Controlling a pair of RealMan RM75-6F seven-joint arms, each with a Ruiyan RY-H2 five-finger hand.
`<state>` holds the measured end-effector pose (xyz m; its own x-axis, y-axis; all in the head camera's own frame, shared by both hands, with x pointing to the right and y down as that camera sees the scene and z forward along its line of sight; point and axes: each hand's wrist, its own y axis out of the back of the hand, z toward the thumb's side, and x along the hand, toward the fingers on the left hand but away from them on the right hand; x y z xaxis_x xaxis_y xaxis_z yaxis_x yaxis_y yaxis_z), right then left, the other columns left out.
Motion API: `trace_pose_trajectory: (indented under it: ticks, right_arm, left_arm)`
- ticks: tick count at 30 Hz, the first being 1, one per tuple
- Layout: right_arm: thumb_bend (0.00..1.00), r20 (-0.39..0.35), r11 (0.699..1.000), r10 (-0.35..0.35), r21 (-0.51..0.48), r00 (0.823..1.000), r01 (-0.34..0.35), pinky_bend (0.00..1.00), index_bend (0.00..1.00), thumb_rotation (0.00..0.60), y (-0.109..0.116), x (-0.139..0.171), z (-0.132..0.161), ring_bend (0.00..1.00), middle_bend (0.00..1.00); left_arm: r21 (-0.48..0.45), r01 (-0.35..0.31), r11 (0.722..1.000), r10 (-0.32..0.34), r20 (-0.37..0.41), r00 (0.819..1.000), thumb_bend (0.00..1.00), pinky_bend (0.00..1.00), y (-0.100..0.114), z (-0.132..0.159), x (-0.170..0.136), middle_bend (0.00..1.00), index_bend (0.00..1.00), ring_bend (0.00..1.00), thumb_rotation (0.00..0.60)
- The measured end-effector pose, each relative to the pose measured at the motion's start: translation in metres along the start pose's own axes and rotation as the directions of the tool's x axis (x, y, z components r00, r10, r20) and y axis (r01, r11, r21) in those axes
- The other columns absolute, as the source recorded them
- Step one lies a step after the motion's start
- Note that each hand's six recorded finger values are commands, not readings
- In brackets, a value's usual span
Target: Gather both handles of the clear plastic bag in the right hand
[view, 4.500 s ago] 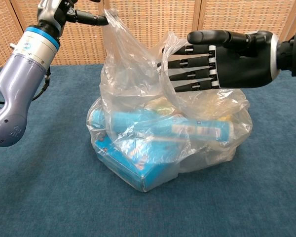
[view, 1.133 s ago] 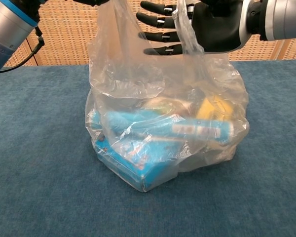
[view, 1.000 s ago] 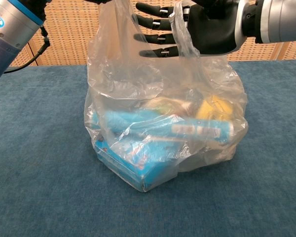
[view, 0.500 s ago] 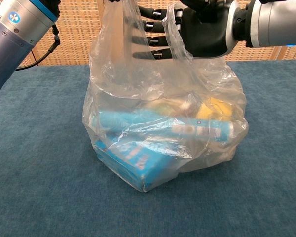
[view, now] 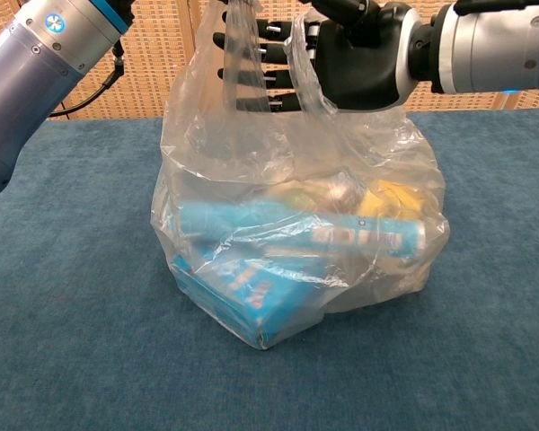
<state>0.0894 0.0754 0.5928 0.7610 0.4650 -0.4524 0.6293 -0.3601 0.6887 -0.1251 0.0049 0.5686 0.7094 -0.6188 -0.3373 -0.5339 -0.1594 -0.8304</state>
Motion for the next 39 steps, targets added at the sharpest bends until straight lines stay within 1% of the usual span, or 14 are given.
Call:
trace_pose_trajectory:
  ticks: [4, 12, 22, 26, 29, 34, 39]
  right_arm:
    - [0.12, 0.006, 1.0, 0.002, -0.008, 1.0, -0.002, 0.12, 0.3, 0.6, 0.0, -0.003, -0.004, 0.23, 0.39]
    - [0.12, 0.016, 1.0, 0.011, -0.016, 1.0, -0.011, 0.12, 0.3, 0.6, -0.004, -0.007, -0.011, 0.24, 0.39]
    - [0.13, 0.012, 0.999, 0.019, -0.033, 1.0, -0.019, 0.12, 0.3, 0.6, -0.006, -0.011, -0.012, 0.23, 0.39]
    - [0.13, 0.012, 0.999, 0.022, -0.035, 1.0, -0.022, 0.16, 0.3, 0.6, -0.007, -0.012, -0.013, 0.22, 0.39]
    - [0.13, 0.008, 0.999, 0.021, -0.041, 1.0, -0.021, 0.21, 0.3, 0.6, -0.006, -0.012, -0.012, 0.22, 0.39]
    - [0.13, 0.005, 0.999, 0.018, -0.047, 1.0, -0.018, 0.28, 0.29, 0.6, -0.005, -0.012, -0.012, 0.21, 0.39]
    - [0.14, 0.004, 0.999, 0.017, -0.049, 1.0, -0.016, 0.3, 0.29, 0.6, -0.005, -0.013, -0.011, 0.21, 0.39]
  left_arm:
    - [-0.015, 0.002, 1.0, -0.002, -0.006, 1.0, 0.41, 0.25, -0.002, 0.002, 0.004, 0.0, 0.0, 0.12, 0.6]
    - [-0.009, 0.01, 1.0, -0.01, -0.001, 1.0, 0.41, 0.25, -0.005, 0.004, 0.008, 0.0, 0.0, 0.12, 0.6]
    - [-0.012, 0.022, 1.0, -0.022, -0.016, 1.0, 0.41, 0.25, -0.011, 0.004, 0.009, 0.0, 0.0, 0.12, 0.6]
    - [-0.029, 0.026, 0.999, -0.027, -0.026, 0.999, 0.41, 0.25, -0.014, 0.005, 0.007, 0.0, 0.0, 0.12, 0.6]
    - [-0.028, 0.03, 0.999, -0.031, -0.026, 0.999, 0.41, 0.25, -0.016, 0.005, 0.005, 0.0, 0.0, 0.12, 0.6]
    - [-0.022, 0.034, 0.999, -0.035, -0.034, 0.999, 0.41, 0.25, -0.017, 0.002, 0.004, 0.0, 0.0, 0.12, 0.6]
    - [-0.031, 0.037, 0.999, -0.038, -0.047, 0.998, 0.41, 0.25, -0.02, 0.0, 0.002, 0.0, 0.0, 0.12, 0.6]
